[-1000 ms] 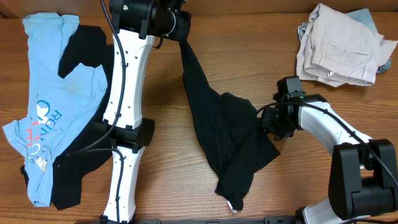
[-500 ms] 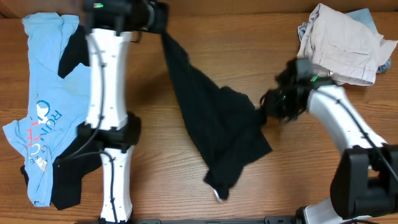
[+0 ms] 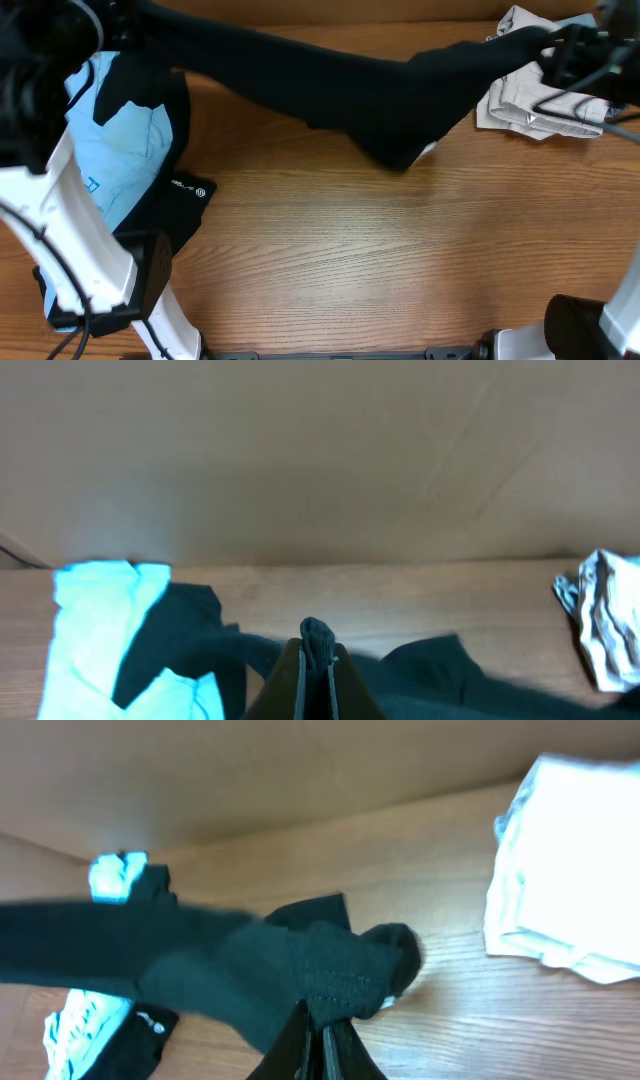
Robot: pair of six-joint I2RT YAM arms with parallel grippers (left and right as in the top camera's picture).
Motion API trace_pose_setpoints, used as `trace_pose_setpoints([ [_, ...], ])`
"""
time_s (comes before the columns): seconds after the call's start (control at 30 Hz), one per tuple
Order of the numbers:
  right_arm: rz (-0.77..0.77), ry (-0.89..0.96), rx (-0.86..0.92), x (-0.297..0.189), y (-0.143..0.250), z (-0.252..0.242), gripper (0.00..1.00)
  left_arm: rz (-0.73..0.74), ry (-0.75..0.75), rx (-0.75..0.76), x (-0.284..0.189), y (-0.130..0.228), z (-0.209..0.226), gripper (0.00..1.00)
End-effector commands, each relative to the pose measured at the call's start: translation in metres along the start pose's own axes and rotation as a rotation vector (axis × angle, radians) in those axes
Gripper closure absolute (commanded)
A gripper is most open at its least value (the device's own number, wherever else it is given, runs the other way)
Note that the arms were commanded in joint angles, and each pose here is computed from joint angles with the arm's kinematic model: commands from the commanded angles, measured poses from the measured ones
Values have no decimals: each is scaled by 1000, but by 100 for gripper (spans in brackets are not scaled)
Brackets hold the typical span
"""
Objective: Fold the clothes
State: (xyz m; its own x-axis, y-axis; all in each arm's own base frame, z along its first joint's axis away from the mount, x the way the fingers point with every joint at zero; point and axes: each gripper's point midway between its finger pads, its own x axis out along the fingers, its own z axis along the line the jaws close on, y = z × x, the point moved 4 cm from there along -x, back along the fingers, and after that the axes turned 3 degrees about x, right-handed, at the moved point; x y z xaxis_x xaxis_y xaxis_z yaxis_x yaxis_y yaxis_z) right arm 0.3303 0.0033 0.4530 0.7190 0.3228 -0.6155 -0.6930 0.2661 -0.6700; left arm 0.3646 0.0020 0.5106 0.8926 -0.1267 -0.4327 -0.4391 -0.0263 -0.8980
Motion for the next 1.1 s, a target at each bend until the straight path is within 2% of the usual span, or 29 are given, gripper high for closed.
trace_pose_setpoints([
  [0.0, -103, -3, -53, -44, -6, 14, 96, -80, -9, 34, -37, -10, -4, 96],
  [0.23, -125, -7, -66, -76, 10, 29, 96, -108, -30, 39, -77, -5, -9, 96],
  [0.4, -185, -15, -89, -103, 19, 41, 96, -64, -83, 29, -82, 5, -3, 96],
  [0.8, -354, 45, -140, -168, 48, 59, 96, -96, -43, 37, -99, 4, -13, 96],
  [0.9, -374, 55, -176, -168, 42, 59, 96, -103, -47, 37, -99, 2, -12, 96],
  [1.07, -399, 56, -203, -139, 0, 49, 96, -113, -40, 23, -62, -11, -5, 96],
])
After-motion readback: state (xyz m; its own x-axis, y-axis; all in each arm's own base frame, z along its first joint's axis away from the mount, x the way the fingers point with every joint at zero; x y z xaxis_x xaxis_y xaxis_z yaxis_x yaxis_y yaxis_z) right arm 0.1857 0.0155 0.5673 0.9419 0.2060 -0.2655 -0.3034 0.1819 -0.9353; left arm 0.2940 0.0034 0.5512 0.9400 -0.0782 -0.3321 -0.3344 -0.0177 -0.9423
